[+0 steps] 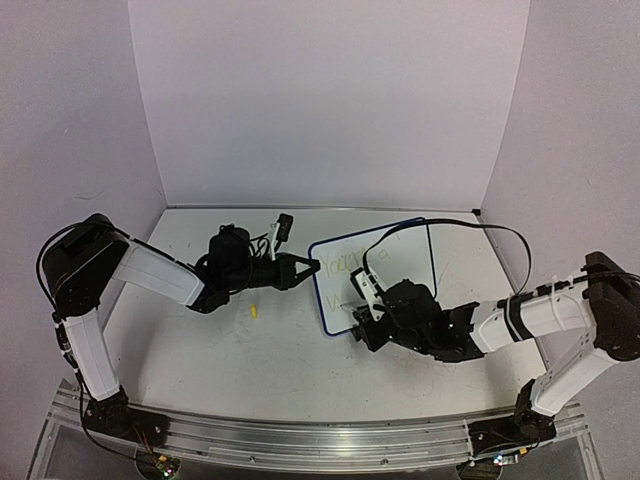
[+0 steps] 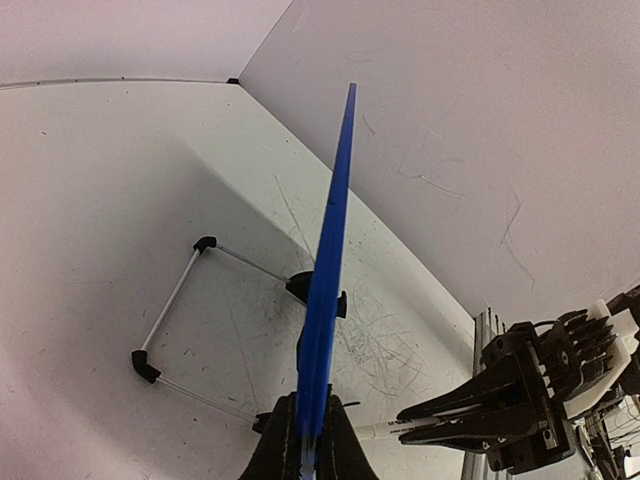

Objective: Write a sentence on the whiteboard

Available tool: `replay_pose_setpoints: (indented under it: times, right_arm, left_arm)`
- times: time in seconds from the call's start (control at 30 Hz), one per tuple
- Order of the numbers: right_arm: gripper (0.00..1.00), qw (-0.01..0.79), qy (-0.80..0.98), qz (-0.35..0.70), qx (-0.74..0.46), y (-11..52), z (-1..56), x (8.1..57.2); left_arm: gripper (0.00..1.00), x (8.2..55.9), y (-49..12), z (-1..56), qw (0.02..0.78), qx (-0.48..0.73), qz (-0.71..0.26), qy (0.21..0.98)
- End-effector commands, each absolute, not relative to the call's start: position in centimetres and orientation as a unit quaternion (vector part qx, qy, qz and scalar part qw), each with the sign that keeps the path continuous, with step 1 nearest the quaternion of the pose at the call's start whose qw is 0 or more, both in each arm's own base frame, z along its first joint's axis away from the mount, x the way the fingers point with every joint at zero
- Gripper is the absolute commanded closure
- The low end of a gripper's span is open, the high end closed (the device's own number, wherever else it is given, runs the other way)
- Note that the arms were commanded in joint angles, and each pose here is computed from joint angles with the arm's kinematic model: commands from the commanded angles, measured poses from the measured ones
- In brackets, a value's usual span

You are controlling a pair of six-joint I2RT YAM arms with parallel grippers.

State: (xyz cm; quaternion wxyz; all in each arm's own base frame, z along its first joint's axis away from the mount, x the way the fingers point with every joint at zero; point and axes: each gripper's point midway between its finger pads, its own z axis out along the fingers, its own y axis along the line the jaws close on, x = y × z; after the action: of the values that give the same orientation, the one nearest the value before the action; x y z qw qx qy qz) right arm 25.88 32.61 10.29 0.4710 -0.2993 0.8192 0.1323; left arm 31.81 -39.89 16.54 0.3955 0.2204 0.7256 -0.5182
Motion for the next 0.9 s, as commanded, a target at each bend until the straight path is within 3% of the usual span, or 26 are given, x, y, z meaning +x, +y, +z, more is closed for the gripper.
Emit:
replay_pose_setpoints:
  times: [0.0, 0.43, 0.87]
  right_arm:
    - [1.00, 0.515, 0.804, 0.124, -0.271, 33.2, 13.5, 27.7]
    - [1.00, 0.527, 0.801, 0.111, -0.261, 33.2, 14.3, 28.5]
    - [1.00, 0.511, 0.793, 0.154, -0.294, 31.9, 14.3, 25.8]
  left_arm:
    - [1.00, 31.7, -39.5, 18.4, 0.407, 0.213, -0.527, 0.715]
    - [1.00, 31.6, -39.4, 18.3, 0.408, 0.214, -0.525, 0.716]
    - [1.00, 31.7, -39.3, 18.3, 0.412, 0.215, -0.522, 0.715]
